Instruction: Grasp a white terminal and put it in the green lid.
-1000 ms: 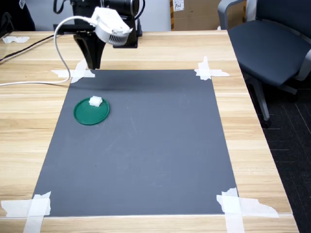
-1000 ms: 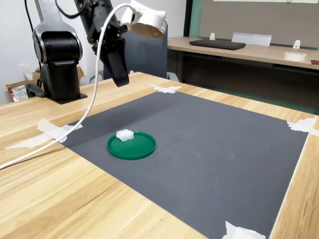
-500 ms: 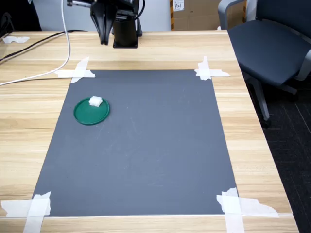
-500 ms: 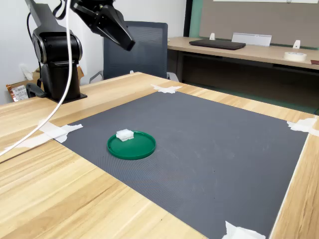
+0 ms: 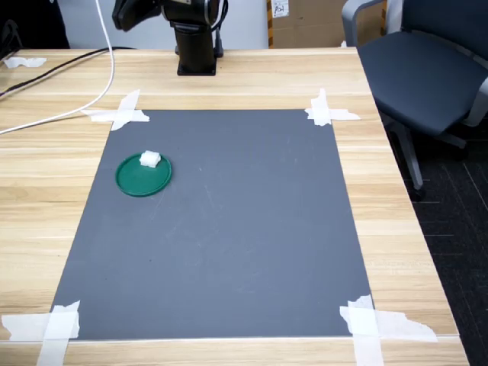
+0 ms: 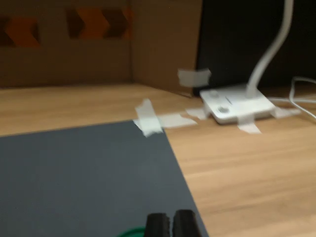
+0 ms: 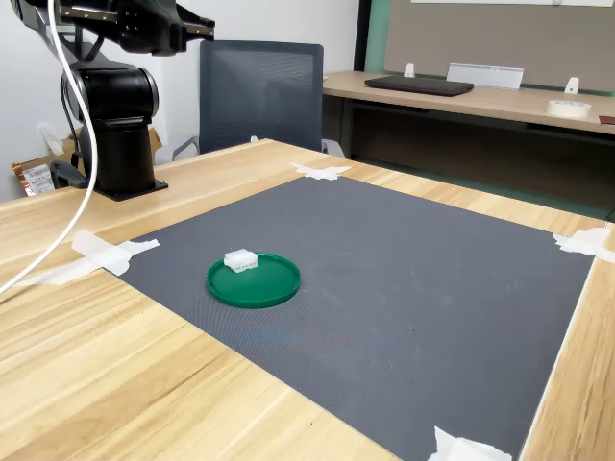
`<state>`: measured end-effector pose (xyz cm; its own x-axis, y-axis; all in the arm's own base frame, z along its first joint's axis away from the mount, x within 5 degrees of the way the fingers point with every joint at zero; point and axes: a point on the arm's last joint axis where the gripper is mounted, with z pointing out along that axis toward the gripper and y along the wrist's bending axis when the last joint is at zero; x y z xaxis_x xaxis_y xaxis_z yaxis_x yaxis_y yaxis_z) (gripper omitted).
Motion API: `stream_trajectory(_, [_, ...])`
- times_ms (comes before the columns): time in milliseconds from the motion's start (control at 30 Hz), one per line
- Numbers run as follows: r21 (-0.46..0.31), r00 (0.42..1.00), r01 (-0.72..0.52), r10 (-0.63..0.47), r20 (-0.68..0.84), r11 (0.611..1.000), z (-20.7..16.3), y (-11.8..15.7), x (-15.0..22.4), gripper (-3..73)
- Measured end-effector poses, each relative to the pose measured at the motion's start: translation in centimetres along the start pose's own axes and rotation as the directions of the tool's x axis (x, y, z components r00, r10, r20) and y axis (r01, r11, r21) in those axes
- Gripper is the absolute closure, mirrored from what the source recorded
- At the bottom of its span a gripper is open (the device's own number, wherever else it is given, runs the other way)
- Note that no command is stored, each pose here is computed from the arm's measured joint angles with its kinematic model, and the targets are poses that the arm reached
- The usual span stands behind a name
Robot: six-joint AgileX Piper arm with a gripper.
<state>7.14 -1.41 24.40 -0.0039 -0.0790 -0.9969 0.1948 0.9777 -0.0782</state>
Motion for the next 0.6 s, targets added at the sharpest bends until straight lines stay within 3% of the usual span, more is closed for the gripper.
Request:
stream_trajectory(267, [-0.134, 1.000, -0.026, 0.025, -0.010, 0.991, -0.7, 1.2, 0.5, 72.3])
stream_trajectory(600, [-0.143, 1.000, -0.013, 0.016, 0.023, 0.990, -1.7, 1.5, 3.2, 72.3])
